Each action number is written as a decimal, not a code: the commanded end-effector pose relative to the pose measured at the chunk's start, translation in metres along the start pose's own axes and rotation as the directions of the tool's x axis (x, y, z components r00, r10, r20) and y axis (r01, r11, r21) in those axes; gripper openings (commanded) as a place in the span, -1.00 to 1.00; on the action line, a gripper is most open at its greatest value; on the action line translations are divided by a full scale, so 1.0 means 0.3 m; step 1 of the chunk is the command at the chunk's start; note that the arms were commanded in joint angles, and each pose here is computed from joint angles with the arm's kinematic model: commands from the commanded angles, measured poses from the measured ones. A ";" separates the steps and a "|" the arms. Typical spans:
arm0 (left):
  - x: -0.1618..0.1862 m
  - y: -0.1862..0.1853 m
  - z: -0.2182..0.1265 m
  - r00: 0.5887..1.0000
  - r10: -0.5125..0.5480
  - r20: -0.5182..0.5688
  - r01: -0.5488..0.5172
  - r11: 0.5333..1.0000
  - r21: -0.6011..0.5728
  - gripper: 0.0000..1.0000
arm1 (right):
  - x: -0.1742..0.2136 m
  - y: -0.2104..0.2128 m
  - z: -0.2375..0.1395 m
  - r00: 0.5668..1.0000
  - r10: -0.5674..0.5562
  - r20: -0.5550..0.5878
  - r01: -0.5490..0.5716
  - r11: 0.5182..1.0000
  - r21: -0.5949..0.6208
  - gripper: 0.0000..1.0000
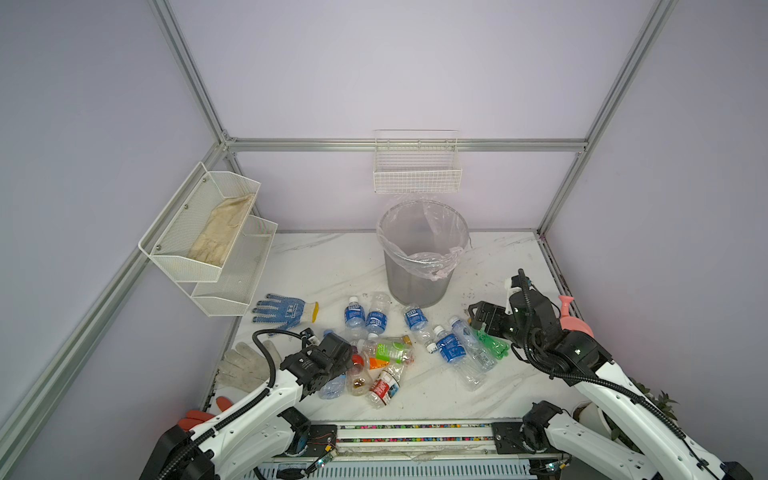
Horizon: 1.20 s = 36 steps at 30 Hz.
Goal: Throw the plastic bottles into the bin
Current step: 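Lower the left gripper onto the large clear bottle with light-blue cap, then close the left gripper around the large clear bottle with light-blue cap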
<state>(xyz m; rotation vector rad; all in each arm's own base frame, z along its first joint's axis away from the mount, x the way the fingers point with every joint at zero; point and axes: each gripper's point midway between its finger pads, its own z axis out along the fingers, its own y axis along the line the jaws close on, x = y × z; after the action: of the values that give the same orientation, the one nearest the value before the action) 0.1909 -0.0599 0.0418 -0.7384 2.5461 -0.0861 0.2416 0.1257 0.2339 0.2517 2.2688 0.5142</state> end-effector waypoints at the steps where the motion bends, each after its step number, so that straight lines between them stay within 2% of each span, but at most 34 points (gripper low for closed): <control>1: 0.013 0.012 0.027 1.000 0.004 -0.005 -0.004 1.000 0.007 0.99 | -0.001 -0.004 0.004 1.000 0.006 0.007 -0.006 1.000 0.001 0.95; 16: 0.061 0.044 0.075 0.998 -0.040 -0.043 0.042 0.998 0.055 0.55 | 0.014 -0.020 -0.003 1.000 0.018 0.006 -0.018 1.000 0.004 0.95; 24: 0.039 0.038 0.057 0.999 -0.036 -0.023 0.038 0.998 0.059 0.21 | 0.014 -0.018 -0.002 1.000 0.026 0.005 -0.026 1.000 0.002 0.95; 36: 0.033 0.032 0.049 0.999 -0.033 -0.020 0.034 0.997 0.067 -0.13 | 0.014 -0.020 -0.004 1.000 0.030 0.008 -0.030 1.000 0.003 0.95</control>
<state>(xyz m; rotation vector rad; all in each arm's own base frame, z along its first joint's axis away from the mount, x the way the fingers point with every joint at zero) 0.2100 -0.0610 0.0467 -0.7615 2.4125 -0.2486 0.2385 0.1236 0.2302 0.2611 2.2681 0.5182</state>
